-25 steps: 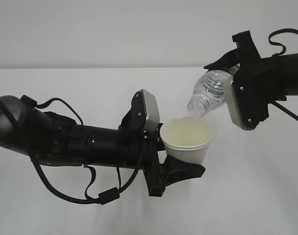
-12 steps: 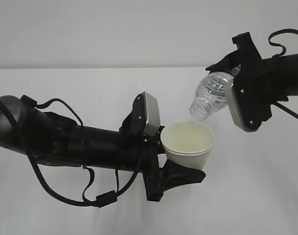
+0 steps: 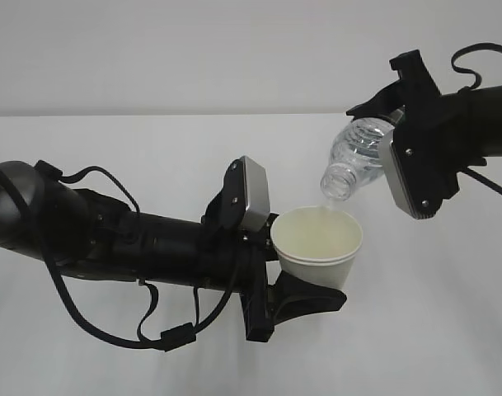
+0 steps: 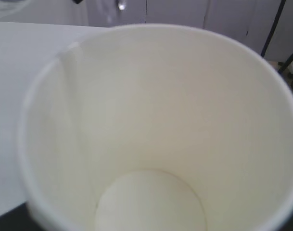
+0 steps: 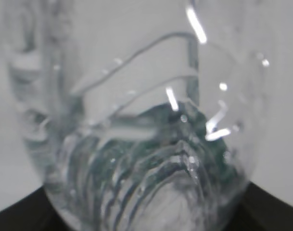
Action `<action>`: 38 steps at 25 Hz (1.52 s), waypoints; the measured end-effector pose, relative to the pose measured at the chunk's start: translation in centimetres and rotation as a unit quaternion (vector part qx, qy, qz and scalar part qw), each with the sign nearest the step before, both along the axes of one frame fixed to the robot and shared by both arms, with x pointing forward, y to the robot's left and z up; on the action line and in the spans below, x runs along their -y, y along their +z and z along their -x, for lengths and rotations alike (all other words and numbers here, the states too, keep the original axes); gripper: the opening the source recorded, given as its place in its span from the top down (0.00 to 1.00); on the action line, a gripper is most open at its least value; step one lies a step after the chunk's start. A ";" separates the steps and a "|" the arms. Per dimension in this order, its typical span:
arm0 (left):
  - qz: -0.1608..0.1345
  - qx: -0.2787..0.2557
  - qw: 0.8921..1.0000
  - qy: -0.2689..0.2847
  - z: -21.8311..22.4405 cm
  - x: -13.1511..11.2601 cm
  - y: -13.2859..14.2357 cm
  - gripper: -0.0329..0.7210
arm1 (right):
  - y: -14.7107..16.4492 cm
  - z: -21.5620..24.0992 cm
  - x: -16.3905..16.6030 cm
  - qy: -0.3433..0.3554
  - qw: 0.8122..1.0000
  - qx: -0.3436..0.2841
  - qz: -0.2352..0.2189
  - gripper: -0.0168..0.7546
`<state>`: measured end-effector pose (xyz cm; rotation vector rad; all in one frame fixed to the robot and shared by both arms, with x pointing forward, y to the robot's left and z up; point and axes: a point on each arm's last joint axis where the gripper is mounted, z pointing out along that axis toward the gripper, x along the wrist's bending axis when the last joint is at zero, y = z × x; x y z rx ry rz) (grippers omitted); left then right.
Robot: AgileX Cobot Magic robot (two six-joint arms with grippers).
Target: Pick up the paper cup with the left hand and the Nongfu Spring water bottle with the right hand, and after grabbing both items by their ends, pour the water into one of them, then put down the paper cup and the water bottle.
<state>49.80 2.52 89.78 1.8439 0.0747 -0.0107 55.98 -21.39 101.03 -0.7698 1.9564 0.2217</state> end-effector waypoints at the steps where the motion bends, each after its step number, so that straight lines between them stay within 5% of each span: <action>1: 0.000 0.000 1.000 0.000 0.0 0.0 0.0 0.34 | 0.1 0.0 0.0 0.000 1.000 0.001 0.000 0.36; 38: 0.002 -0.002 1.000 0.007 -0.1 0.0 0.0 0.35 | 0.0 0.0 -0.4 0.007 0.999 0.008 0.034 0.36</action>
